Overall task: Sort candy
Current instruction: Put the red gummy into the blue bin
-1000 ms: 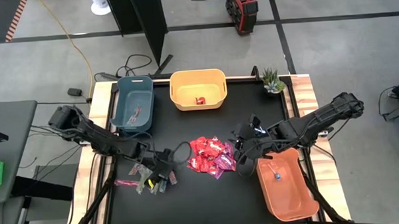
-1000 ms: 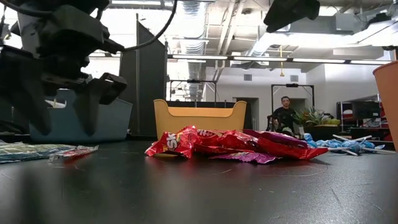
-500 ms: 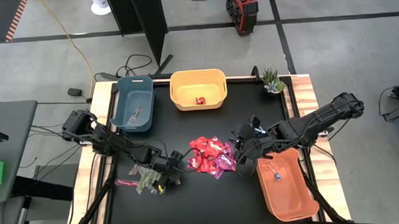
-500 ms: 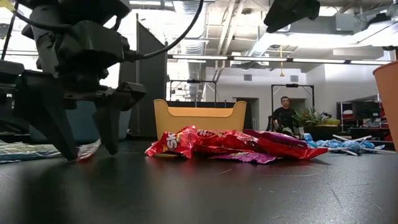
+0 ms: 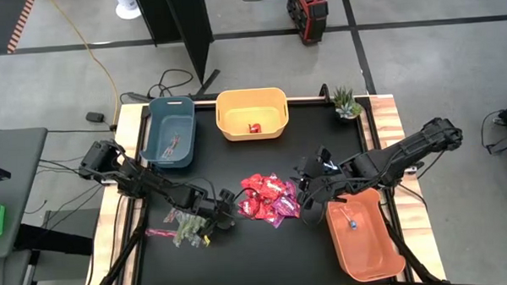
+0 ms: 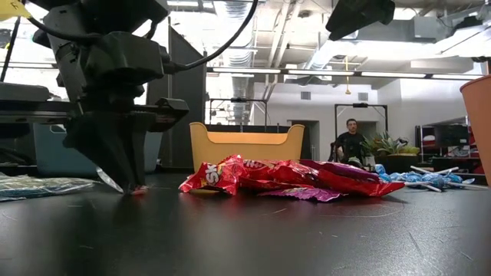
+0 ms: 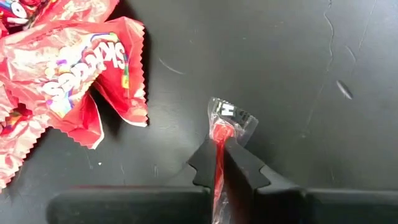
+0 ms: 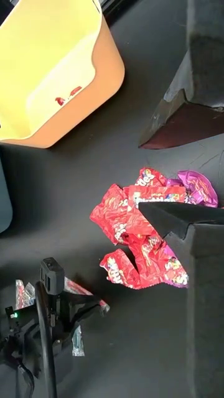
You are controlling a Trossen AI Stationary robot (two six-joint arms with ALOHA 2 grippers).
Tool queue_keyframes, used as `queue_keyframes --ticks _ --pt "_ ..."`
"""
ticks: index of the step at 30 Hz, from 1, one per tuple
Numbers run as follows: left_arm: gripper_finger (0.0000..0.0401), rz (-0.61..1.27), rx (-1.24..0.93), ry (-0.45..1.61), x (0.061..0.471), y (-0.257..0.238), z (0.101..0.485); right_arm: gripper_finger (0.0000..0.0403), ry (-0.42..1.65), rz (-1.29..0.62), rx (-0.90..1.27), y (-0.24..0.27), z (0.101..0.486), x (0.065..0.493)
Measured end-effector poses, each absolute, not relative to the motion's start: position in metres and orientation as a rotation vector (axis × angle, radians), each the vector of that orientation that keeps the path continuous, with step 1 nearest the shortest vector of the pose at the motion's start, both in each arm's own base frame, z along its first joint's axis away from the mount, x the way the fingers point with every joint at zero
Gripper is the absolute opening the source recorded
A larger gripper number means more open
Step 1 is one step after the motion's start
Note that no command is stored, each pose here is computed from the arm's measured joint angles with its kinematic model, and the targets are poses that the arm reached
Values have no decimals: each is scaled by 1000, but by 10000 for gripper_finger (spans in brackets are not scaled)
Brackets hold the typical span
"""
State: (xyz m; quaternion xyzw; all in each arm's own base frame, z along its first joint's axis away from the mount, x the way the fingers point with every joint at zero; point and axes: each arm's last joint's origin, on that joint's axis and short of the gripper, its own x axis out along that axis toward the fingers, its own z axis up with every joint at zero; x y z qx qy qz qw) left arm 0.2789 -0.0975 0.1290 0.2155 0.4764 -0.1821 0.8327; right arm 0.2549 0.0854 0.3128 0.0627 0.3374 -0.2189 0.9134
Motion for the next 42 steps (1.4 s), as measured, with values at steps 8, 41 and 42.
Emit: queue_keyframes --ticks 8,41,42 --pt "1 -387 478 1019 283 -98 143 159 697 -451 128 85 313 255" --pt "1 -390 366 970 233 -72 223 159 701 -411 103 95 313 251" --pt "1 -399 362 981 232 -72 222 159 700 -411 103 95 313 251"
